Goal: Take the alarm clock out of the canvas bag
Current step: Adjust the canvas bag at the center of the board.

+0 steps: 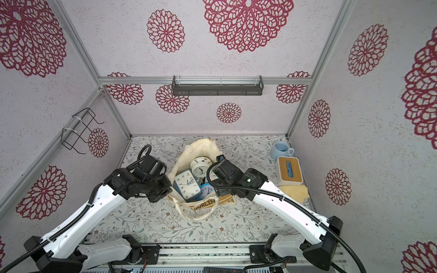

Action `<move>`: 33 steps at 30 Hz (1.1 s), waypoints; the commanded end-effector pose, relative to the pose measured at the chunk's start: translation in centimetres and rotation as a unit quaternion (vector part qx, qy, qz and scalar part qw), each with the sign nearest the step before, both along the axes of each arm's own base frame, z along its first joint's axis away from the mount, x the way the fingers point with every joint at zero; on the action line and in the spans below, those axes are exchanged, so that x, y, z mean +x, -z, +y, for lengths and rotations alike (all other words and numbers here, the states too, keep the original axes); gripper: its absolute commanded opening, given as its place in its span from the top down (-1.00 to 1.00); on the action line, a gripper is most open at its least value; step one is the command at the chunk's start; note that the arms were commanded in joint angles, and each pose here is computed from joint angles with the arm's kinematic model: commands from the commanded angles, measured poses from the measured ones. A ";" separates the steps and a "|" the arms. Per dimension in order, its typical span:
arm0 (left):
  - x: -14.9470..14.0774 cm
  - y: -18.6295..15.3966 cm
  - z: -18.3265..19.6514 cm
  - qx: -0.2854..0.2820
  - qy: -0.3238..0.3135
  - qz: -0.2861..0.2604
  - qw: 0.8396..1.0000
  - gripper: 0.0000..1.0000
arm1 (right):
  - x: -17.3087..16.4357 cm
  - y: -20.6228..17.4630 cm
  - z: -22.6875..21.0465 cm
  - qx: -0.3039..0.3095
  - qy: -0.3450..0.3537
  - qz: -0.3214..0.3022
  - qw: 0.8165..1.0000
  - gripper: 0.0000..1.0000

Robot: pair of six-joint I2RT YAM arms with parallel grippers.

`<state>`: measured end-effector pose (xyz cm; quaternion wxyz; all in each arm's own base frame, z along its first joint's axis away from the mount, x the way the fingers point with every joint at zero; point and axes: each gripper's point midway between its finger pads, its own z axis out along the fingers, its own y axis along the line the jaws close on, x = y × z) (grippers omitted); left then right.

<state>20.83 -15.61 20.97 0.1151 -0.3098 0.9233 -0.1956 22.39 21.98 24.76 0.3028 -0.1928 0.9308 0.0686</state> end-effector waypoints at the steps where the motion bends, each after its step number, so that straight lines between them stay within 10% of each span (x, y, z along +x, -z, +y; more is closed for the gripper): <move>1: -2.6 3.1 2.3 0.041 -0.030 0.057 0.997 1.00 | 0.3 -2.6 -1.4 -0.002 0.029 -0.028 0.999 -0.60; 7: -2.8 4.1 3.3 0.058 -0.038 0.046 0.997 1.00 | -0.5 -10.9 2.4 0.057 -0.138 -0.119 0.982 -0.62; 13: -1.6 3.8 3.7 0.079 -0.037 0.020 0.996 1.00 | -0.1 -15.1 6.5 0.012 -0.292 -0.253 0.922 -0.58; 20: -1.1 3.1 4.5 0.098 -0.042 -0.001 0.994 1.00 | 2.7 -12.2 11.2 -0.106 -0.406 -0.336 0.843 -0.56; 27: -0.6 2.9 5.2 0.113 -0.055 -0.016 0.992 1.00 | 4.3 -6.4 13.9 -0.181 -0.480 -0.279 0.812 -0.58; 33: -0.4 2.8 5.4 0.122 -0.053 -0.020 0.991 1.00 | 4.0 -2.7 13.4 -0.256 -0.558 -0.263 0.744 -0.65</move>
